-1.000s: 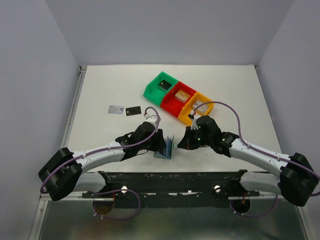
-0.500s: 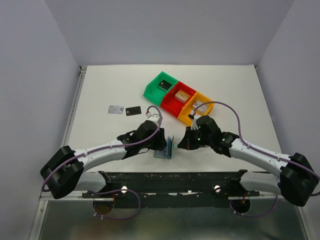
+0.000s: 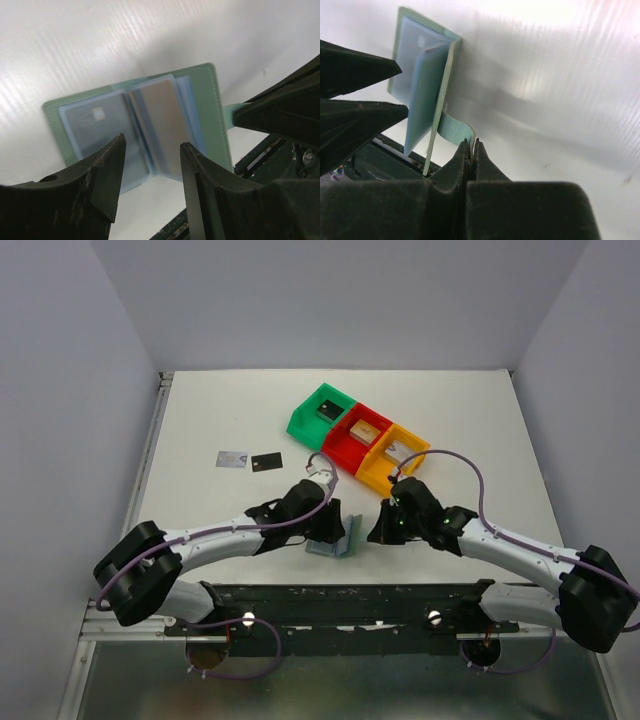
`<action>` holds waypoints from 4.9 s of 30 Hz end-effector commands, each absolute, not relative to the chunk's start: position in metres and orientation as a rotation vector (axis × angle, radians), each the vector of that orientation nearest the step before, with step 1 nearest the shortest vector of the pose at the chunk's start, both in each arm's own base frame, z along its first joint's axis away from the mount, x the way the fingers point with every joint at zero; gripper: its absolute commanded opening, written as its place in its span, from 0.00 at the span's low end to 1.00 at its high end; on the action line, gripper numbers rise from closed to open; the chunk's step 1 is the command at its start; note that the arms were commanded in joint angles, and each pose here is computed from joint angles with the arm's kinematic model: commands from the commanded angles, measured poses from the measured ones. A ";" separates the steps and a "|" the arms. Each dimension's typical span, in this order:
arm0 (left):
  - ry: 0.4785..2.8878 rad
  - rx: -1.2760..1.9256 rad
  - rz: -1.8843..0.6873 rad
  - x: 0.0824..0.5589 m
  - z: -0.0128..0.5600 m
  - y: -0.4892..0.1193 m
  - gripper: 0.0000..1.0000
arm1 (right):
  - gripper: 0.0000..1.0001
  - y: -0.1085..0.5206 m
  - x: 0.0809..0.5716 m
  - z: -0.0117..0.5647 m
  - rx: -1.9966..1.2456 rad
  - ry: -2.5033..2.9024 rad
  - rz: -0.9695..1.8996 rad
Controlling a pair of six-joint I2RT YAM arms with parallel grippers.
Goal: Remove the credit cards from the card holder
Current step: Remove the credit card from the card holder.
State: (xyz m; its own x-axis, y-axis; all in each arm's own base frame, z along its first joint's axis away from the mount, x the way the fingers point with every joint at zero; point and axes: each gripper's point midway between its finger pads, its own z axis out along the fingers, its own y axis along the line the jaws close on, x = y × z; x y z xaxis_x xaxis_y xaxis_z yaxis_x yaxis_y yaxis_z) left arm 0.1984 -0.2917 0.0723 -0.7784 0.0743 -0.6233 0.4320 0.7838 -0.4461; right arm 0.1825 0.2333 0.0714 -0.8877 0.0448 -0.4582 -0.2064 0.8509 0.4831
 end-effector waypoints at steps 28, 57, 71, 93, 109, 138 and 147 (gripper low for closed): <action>2.342 0.329 -0.682 0.195 0.076 -0.279 0.67 | 0.00 0.205 0.177 0.037 -0.032 2.651 0.567; 2.365 0.575 -0.807 0.190 0.071 -0.340 0.65 | 0.00 0.239 0.179 0.075 -0.186 2.491 0.860; 2.392 0.550 -0.737 0.193 0.063 -0.330 0.63 | 0.00 0.240 0.181 0.076 -0.204 2.488 0.854; 2.417 0.550 -0.714 0.193 0.052 -0.331 0.64 | 0.00 0.245 0.181 0.082 -0.211 2.478 0.887; 2.388 0.549 -0.746 0.190 0.061 -0.335 0.66 | 0.00 0.247 0.181 0.084 -0.210 2.473 0.901; 2.418 0.525 -0.643 0.192 0.053 -0.319 0.60 | 0.00 0.244 0.182 0.091 -0.208 2.457 0.890; 2.410 0.467 -0.539 0.198 0.053 -0.300 0.62 | 0.00 0.241 0.182 0.090 -0.211 2.459 0.876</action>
